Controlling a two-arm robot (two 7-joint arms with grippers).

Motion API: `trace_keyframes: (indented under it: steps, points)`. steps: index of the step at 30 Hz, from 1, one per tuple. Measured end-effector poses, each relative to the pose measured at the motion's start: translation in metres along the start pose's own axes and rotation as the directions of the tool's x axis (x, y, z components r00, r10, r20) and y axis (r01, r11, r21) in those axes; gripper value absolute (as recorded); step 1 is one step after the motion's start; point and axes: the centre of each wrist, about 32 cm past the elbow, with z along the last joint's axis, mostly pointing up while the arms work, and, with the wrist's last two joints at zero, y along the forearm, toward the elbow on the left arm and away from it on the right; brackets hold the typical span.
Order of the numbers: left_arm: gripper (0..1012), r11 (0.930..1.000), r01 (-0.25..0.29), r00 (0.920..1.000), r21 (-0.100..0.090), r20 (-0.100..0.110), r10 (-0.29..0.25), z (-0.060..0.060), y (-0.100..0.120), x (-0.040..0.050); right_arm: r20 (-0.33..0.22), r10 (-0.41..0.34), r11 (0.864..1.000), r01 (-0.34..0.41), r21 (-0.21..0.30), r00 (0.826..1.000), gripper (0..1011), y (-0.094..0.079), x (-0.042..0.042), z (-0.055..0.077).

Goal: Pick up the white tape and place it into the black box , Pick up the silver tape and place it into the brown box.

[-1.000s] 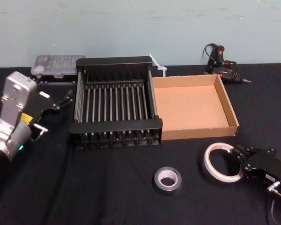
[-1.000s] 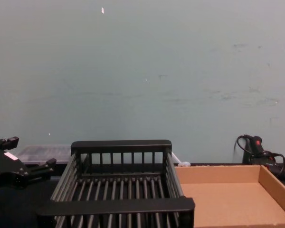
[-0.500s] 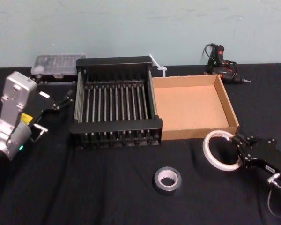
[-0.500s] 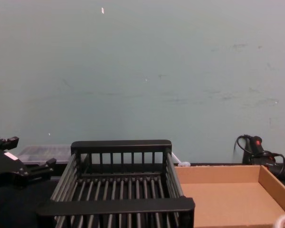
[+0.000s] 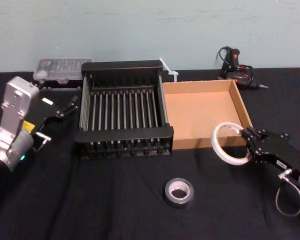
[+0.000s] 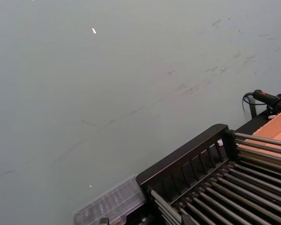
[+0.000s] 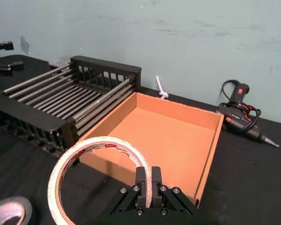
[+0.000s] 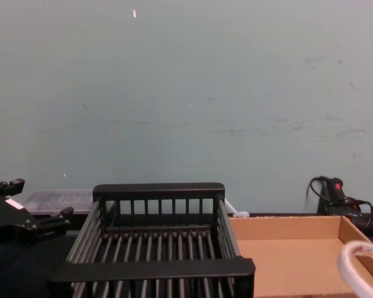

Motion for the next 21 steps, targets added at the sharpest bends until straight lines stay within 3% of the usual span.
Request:
trace_keyframes:
  steps: [21]
  points:
    - [1001, 1.0000, 0.000, 1.0000, 0.000, 0.000, 0.000, 0.000, 0.000, 0.0000, -0.011, 0.014, 0.999, -0.013, 0.040, 1.000, 77, 0.033, 0.0077, 0.011]
